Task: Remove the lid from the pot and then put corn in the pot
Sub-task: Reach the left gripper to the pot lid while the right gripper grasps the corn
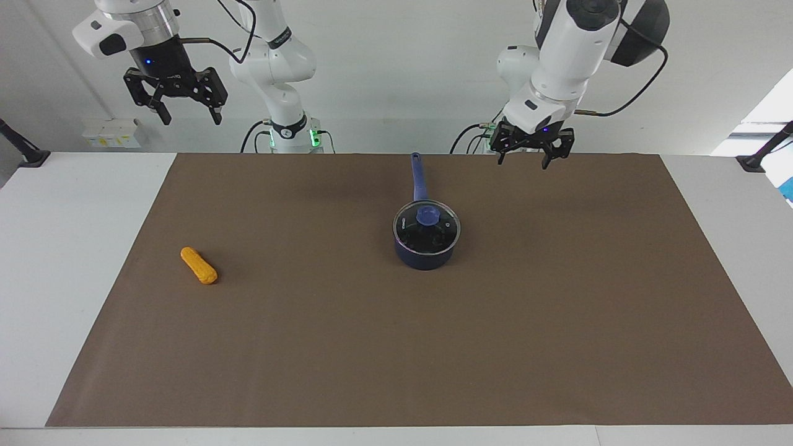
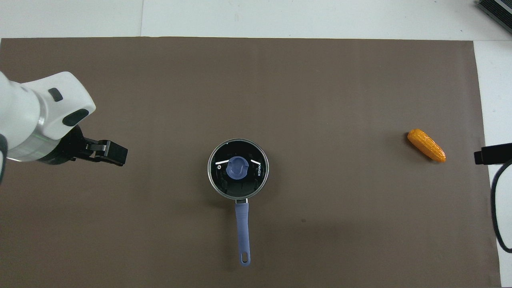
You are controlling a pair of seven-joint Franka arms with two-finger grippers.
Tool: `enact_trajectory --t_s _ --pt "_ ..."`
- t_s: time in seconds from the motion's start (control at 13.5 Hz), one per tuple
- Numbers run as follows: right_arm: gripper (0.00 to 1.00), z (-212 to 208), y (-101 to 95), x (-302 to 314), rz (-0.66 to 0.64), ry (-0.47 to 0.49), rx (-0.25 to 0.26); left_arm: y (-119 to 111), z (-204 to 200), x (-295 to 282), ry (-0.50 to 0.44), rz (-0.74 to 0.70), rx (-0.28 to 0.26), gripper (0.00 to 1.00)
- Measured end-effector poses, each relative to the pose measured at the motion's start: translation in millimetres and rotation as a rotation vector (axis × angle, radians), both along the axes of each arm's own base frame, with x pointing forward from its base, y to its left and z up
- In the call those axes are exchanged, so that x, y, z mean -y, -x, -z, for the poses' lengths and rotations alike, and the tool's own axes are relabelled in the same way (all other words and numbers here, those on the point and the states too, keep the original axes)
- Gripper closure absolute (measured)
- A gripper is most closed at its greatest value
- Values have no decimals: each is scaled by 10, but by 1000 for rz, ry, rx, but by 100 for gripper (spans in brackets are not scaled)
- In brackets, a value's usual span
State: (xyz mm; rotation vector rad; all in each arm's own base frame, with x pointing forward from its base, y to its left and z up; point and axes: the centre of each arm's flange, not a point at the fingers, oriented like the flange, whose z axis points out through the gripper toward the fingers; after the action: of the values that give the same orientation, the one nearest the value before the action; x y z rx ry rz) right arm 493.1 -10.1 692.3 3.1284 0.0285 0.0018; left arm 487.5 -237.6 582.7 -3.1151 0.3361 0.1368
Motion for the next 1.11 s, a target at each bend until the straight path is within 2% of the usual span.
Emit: enact_trajectory --t_s 0.22,0.45,0.74,0.97,1.11 --pt "0 -28 25 -71 -13 1 6 70 213 422 12 -33 36 0" --pt "0 154 -62 -59 -17 2 14 -1 571 829 29 -76 65 0" --pt "0 930 -357 13 -87 5 -1 -124 1211 1333 51 -119 95 0" --pt "0 1699 -524 171 -191 3 -40 -137 1500 1462 33 -101 87 0" --pt "0 2077 -667 215 -272 2 -56 -68 1630 1513 19 -86 73 0"
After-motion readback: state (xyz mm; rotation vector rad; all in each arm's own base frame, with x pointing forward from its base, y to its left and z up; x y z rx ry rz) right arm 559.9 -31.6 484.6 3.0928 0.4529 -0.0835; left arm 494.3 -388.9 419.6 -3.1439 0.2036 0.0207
